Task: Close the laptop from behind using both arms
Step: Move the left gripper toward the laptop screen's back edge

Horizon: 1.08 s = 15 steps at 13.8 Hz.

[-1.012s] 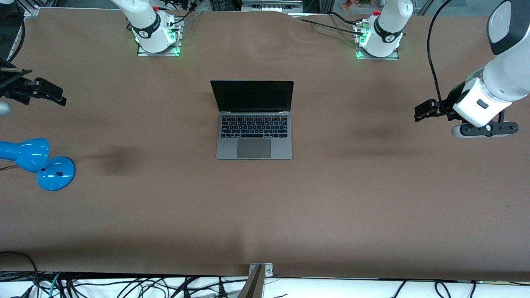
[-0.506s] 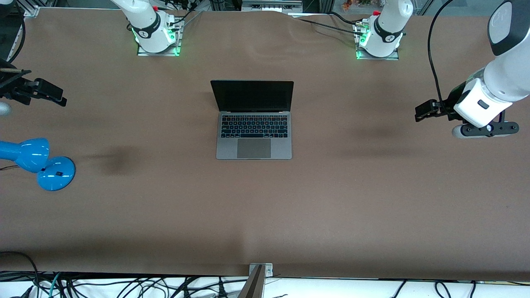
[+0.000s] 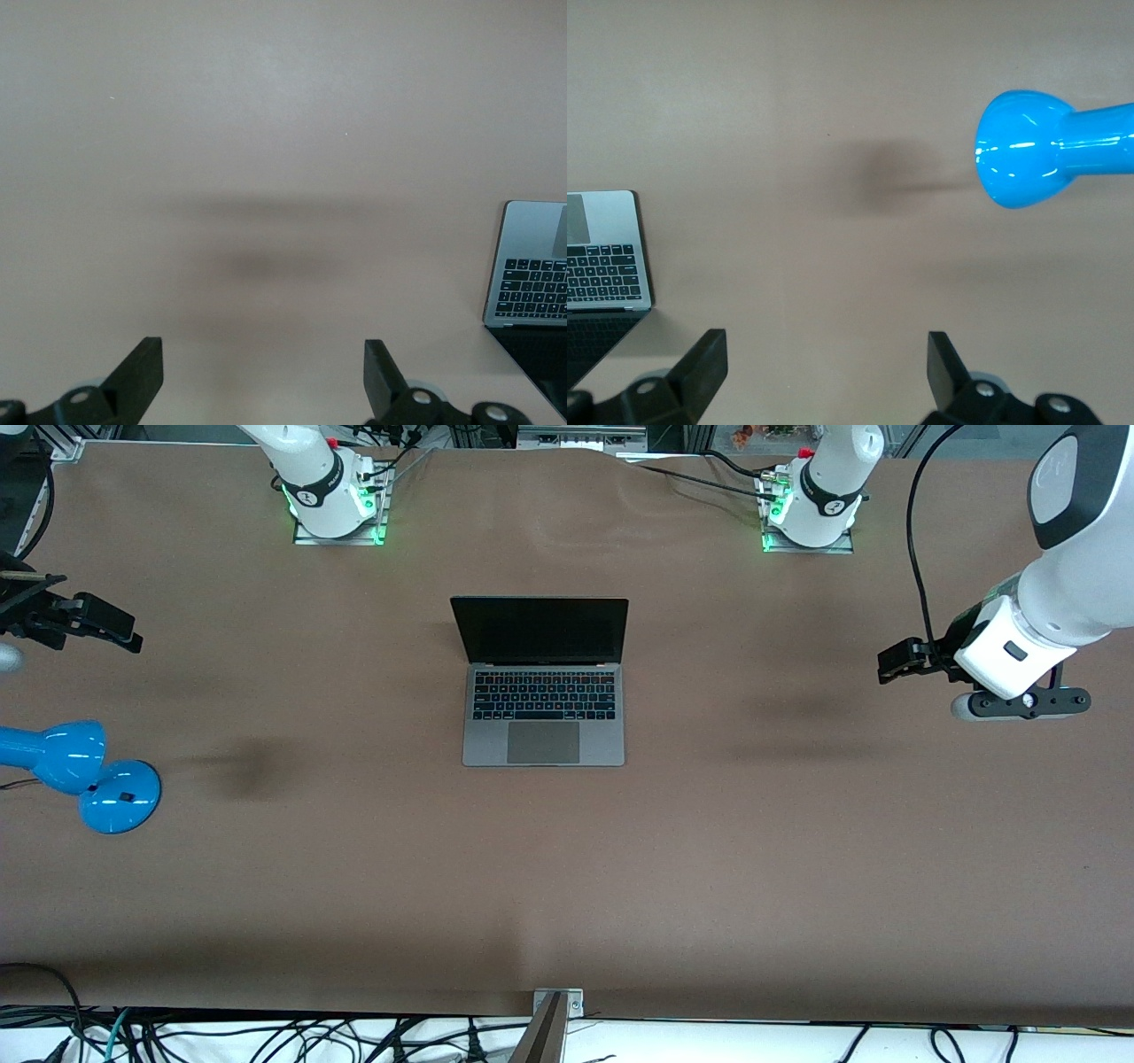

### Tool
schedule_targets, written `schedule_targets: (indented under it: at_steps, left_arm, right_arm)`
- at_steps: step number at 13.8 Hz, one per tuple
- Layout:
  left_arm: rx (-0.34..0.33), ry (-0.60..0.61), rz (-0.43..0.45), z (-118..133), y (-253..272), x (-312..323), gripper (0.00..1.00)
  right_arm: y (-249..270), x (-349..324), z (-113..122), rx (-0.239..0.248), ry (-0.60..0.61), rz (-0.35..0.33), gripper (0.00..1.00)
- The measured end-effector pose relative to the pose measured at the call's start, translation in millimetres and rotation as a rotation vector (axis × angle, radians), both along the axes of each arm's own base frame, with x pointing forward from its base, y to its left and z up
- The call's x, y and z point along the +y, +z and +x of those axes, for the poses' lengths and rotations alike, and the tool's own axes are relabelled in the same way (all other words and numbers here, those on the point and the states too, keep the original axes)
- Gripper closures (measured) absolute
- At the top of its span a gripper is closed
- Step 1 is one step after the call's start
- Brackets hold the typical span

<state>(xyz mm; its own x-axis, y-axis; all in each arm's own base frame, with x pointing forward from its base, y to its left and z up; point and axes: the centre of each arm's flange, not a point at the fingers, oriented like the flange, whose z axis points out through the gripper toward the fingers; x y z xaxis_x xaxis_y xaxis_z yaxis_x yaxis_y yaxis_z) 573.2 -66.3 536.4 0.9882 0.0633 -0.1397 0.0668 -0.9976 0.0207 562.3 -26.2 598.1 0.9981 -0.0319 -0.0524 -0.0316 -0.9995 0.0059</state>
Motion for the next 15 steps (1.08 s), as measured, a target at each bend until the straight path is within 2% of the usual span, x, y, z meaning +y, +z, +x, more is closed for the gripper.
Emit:
schedule_targets:
  at_steps: [6,15]
  left_arm:
    - [0.01,-0.024,0.004,-9,-4,-58,0.0]
    - [0.037,-0.002,0.029,-49,-5,-169,0.0]
  right_arm:
    - [0,-1,0,0.001,-0.002,0.0,0.0]
    - [0,-1,0,0.001,-0.002,0.0,0.0]
